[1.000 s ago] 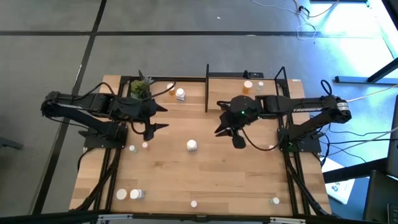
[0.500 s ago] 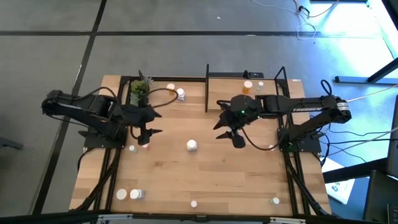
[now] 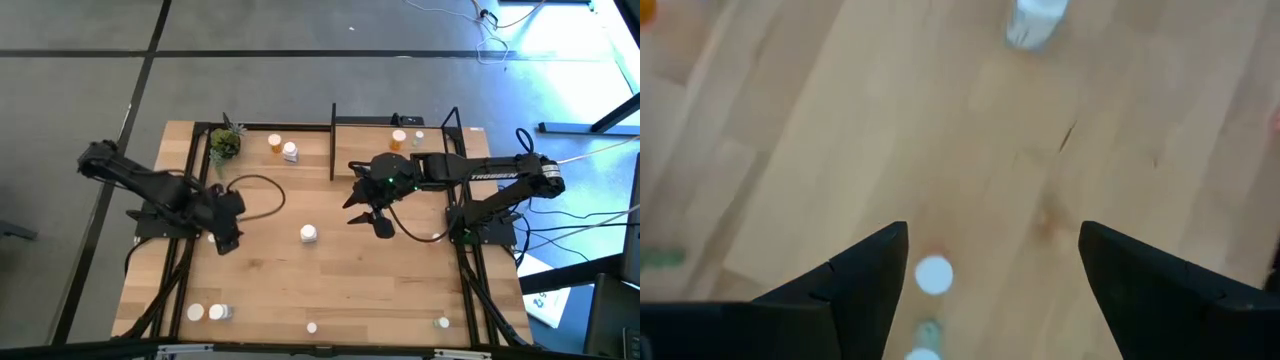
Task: Pick and place medicine bottles onto shelf by color
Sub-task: Put the top left pink pill bottle on the shelf
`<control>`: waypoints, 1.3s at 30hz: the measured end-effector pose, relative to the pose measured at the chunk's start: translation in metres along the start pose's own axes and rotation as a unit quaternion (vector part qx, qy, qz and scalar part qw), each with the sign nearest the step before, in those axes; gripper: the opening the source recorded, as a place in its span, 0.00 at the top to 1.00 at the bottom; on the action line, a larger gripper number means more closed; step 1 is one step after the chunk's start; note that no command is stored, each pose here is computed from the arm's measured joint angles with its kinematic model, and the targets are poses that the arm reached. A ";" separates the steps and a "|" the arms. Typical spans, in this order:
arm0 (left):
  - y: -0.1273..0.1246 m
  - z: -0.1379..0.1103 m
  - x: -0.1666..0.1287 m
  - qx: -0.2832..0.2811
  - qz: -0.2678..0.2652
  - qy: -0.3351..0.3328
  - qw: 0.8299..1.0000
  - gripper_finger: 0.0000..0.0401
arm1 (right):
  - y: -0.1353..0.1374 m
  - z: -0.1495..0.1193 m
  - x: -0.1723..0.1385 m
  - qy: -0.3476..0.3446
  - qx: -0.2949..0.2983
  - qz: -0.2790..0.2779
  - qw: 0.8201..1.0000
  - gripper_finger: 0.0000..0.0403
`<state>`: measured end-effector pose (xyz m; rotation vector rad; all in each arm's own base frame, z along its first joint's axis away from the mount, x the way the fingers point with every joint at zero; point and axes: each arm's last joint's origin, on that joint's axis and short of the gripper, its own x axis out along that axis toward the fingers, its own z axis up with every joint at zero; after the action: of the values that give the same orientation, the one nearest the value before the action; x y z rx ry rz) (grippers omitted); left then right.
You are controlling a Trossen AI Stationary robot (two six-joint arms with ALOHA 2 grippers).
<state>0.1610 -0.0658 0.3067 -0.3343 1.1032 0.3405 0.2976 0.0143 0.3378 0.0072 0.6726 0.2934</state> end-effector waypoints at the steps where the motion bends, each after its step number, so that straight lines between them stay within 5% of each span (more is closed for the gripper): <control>1: -0.002 -0.001 0.004 -0.005 0.006 0.007 1.000 0.28 | 0.000 0.000 0.000 0.000 -0.003 0.000 1.000 0.48; 14: -0.003 -0.032 0.044 -0.071 0.064 0.077 0.992 0.28 | 0.000 0.000 0.000 0.002 -0.004 0.000 1.000 0.48; 39: 0.007 -0.060 0.091 -0.013 0.081 0.072 0.994 0.28 | 0.000 -0.001 0.000 0.003 -0.007 -0.001 1.000 0.48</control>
<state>0.1468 -0.0762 0.1988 -0.2976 1.2720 0.4805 0.2975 0.0141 0.3371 -0.0076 0.6760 0.2963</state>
